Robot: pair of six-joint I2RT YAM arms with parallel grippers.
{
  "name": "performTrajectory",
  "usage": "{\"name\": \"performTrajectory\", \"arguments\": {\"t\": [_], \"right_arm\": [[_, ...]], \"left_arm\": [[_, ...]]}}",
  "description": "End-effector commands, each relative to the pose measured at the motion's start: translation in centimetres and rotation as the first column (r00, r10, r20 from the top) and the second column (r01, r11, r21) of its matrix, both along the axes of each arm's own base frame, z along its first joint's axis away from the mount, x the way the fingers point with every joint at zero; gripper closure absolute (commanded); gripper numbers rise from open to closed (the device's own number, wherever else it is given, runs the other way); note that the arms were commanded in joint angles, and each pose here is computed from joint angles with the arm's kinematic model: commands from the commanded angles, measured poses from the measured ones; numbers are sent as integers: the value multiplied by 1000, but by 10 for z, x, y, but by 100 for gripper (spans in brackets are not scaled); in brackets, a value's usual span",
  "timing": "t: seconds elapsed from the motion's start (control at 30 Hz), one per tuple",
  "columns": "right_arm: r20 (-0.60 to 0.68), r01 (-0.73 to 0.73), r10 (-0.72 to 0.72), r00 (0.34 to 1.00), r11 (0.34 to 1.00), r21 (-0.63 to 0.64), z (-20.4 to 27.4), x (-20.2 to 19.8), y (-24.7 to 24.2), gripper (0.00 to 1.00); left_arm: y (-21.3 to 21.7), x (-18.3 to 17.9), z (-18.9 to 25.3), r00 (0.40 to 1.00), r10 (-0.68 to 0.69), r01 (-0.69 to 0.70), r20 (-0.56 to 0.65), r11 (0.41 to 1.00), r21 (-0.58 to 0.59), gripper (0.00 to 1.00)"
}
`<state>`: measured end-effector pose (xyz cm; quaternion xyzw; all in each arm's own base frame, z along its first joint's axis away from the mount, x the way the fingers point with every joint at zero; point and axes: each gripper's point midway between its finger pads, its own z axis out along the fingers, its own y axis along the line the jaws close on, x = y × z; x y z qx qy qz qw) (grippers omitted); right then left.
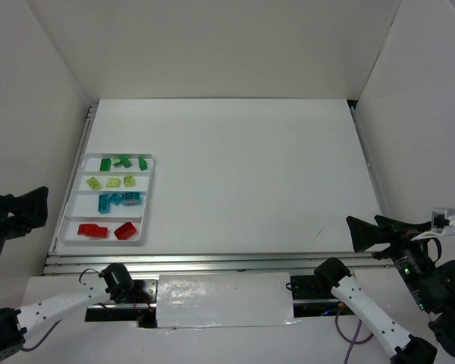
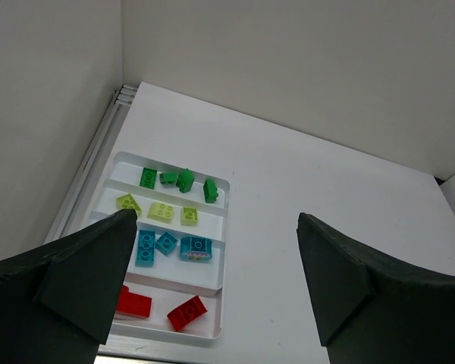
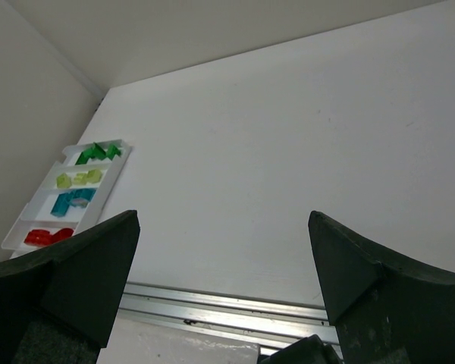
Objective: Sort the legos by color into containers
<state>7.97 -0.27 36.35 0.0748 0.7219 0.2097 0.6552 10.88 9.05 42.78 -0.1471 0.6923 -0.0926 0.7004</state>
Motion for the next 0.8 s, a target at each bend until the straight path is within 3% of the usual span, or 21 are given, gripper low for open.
{"name": "performTrajectory", "arguments": {"t": [0.0,0.77], "right_arm": [[43,10,-10,999,1000,2,12,6,0,0],[48,-1,-1,999,999,32,17,3,1,0]], "left_arm": [[7,-2,7,1000,15,-15,26,1000,4,0],[-27,15,4,999,-51,52,-15,997,57,0]]}}
